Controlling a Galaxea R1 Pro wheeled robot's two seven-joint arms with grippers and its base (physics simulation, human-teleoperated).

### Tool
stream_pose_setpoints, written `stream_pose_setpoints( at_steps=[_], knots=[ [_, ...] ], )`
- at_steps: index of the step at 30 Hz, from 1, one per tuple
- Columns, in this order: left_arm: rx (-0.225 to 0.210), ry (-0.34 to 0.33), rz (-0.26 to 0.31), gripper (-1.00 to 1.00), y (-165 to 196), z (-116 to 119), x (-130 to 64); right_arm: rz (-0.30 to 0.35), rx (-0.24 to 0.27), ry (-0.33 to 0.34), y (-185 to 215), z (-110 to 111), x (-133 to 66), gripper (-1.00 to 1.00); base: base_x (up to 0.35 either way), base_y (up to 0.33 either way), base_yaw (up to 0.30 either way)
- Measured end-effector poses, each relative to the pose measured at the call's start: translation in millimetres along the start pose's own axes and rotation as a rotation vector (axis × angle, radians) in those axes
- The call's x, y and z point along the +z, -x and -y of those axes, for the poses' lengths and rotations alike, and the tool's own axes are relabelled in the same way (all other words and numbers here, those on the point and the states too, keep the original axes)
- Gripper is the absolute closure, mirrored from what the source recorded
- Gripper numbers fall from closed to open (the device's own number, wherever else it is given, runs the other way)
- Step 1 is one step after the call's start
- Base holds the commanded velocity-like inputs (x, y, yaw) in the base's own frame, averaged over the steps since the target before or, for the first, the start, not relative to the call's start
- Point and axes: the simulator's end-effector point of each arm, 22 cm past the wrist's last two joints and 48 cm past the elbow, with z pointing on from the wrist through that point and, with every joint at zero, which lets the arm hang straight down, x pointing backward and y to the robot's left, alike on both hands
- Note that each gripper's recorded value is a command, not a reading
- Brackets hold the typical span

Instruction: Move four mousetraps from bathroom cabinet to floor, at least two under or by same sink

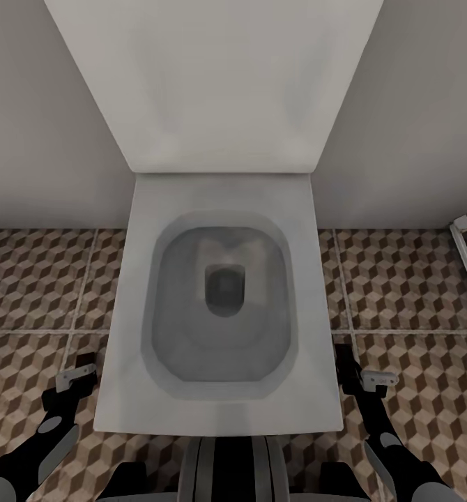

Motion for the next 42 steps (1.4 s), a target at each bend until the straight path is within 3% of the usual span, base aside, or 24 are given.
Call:
stream_pose_setpoints(
  at_steps=[11,34,42],
  knots=[
    [-0.015,0.015,0.032,1.00,6.8,-2.4,-0.4,0.000,0.000,0.000,0.0,0.1,0.0,1.00,0.000,0.000,0.000],
    [-0.016,0.018,0.033,1.00,6.3,-1.1,-1.1,0.000,0.000,0.000,0.0,0.3,0.0,1.00,0.000,0.000,0.000],
    [-0.018,0.055,0.032,1.00,3.9,-7.1,-1.6,-0.004,-0.001,0.000,-2.4,-0.1,0.0,1.00,0.000,0.000,0.000]
  ],
)
